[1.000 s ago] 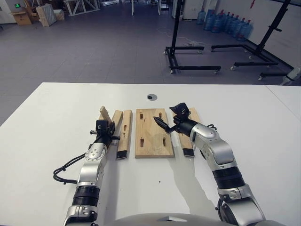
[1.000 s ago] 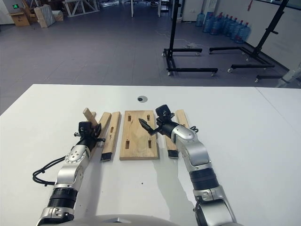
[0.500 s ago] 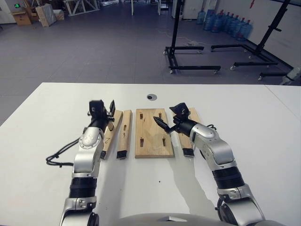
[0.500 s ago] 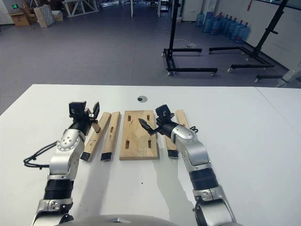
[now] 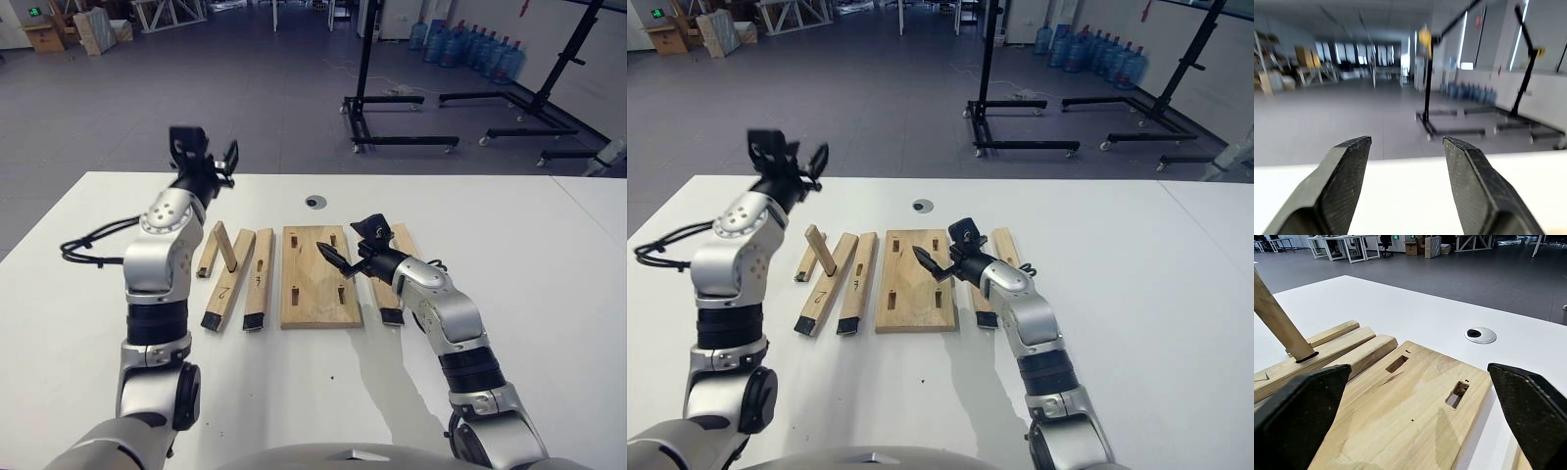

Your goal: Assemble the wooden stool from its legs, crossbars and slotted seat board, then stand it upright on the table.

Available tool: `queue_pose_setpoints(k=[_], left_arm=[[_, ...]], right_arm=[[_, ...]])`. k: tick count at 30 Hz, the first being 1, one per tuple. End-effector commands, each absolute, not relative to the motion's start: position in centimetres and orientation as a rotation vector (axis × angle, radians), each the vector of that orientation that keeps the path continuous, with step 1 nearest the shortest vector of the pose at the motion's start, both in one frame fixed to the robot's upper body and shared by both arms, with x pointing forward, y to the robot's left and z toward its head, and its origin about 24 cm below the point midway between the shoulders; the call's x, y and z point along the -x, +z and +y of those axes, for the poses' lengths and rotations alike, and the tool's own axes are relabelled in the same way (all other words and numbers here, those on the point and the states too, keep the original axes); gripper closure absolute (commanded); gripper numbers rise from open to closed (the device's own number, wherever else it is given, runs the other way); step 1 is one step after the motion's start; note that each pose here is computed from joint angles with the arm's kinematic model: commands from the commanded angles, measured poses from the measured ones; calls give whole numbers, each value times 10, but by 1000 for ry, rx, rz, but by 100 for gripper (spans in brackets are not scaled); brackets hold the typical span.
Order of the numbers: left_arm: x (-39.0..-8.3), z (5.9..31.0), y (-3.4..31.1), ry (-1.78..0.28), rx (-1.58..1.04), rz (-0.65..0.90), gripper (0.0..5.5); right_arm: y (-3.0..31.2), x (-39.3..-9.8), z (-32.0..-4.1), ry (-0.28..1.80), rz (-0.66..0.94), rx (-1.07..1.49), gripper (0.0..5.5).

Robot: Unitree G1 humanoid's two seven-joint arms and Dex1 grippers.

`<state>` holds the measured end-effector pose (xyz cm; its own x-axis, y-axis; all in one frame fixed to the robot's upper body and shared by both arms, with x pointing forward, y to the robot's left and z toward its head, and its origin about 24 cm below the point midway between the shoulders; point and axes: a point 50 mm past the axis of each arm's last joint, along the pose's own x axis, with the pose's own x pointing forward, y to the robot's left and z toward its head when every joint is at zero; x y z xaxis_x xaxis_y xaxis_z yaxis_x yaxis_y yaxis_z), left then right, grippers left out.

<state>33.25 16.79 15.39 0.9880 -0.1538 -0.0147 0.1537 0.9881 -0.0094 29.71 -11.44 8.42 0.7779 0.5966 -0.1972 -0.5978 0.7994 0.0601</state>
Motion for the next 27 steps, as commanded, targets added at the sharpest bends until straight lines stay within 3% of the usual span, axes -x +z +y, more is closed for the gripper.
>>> queue_pose_setpoints(k=[1,3,5,8,11,13,15,17,21,27], left_arm=[[-321,164,68,-182,-37,252,282],[-316,164,49,-179,-55,283,282],[-324,167,77,-155,-50,169,282],[-329,175,179,-120,-14,-156,282],[-307,183,268,-74,-42,-403,282],[-289,193,299,-22,-49,-442,282],[-276,205,292,41,-34,-333,282],[-262,215,257,97,-5,-149,282],[-236,198,207,-13,58,117,282],[-211,189,174,-115,-18,314,200]], right_arm=[[82,-297,-118,631,222,5,36],[79,-296,-119,627,230,3,36],[82,-298,-121,624,225,1,36],[94,-301,-123,620,188,-12,36],[99,-303,-125,612,172,-11,36],[99,-303,-128,601,171,-8,36],[97,-301,-134,580,173,-7,36],[95,-299,-143,546,174,-5,36],[93,-296,-162,480,177,0,36],[88,-290,-161,471,188,-7,36]])
